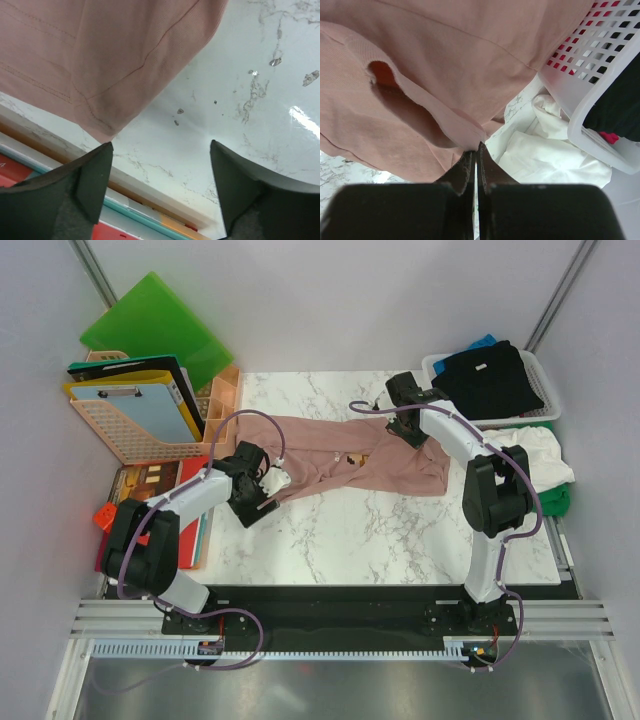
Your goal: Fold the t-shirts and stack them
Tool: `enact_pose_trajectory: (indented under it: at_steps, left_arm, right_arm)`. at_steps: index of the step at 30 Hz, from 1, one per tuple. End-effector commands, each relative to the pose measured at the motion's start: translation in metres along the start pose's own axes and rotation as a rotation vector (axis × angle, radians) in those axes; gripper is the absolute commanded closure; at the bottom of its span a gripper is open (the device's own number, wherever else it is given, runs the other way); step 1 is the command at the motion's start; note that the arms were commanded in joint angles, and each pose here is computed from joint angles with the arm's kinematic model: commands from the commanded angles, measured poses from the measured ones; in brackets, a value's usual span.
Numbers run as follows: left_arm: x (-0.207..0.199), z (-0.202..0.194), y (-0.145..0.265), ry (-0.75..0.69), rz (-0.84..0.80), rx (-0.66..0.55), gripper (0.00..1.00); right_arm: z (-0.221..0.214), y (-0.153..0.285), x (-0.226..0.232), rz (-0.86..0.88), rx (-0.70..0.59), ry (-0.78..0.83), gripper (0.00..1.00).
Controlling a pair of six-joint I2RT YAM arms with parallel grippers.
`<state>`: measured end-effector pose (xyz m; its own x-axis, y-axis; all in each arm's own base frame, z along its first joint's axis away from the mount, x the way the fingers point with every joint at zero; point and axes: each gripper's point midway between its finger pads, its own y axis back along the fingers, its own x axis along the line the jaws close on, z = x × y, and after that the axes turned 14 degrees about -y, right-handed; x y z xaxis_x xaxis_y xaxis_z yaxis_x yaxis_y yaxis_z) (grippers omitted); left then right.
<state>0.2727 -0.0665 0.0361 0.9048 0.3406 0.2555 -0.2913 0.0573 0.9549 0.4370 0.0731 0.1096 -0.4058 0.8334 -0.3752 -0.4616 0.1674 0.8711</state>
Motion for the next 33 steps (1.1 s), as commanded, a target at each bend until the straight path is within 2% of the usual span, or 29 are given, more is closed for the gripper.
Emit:
enact_pose_trajectory:
  at_steps: [1,2,5,8,17,20,21,22,23,24,25,33]
  left_arm:
    - [0.008,0.006,-0.008,0.010,0.013,0.006,0.19]
    - [0.011,0.006,-0.010,0.014,0.020,0.016,0.23]
    - [0.020,0.004,-0.018,0.033,0.042,0.064,0.22]
    - [0.028,0.006,-0.024,0.064,0.054,0.090,0.29]
    - [0.053,0.029,-0.013,0.148,0.149,0.043,0.28]
    - [0.048,0.022,-0.024,0.143,0.133,0.085,0.30]
    - [0.045,0.020,-0.027,0.141,0.123,0.099,0.35]
    - [0.041,0.018,-0.031,0.137,0.110,0.111,0.46]
    - [0.037,0.016,-0.036,0.135,0.096,0.123,0.72]
    - [0.033,0.014,-0.038,0.133,0.087,0.132,0.94]
    - [0.031,0.014,-0.039,0.139,0.083,0.136,0.98]
    - [0.037,0.026,-0.022,0.173,0.117,0.065,0.98]
  right_arm:
    - [-0.002,0.011,-0.002,0.003,-0.008,-0.017,1.00]
    - [-0.003,0.012,-0.002,0.002,-0.008,-0.013,1.00]
    - [-0.005,0.013,-0.002,0.002,-0.006,-0.010,1.00]
    - [-0.008,0.014,-0.001,0.007,-0.001,-0.008,1.00]
    - [-0.008,0.012,0.000,0.009,0.000,-0.008,1.00]
    - [-0.005,0.015,0.000,0.016,-0.014,-0.013,1.00]
    - [-0.005,0.014,0.000,0.018,-0.014,-0.013,1.00]
    - [-0.004,0.015,-0.001,0.012,-0.016,-0.014,1.00]
    - [-0.005,0.015,-0.001,0.010,-0.013,-0.013,1.00]
    - [-0.006,0.015,-0.001,0.009,-0.012,-0.012,1.00]
    - [-0.007,0.015,-0.001,0.008,-0.009,-0.008,1.00]
    - [-0.014,0.021,0.001,0.010,-0.031,-0.037,1.00]
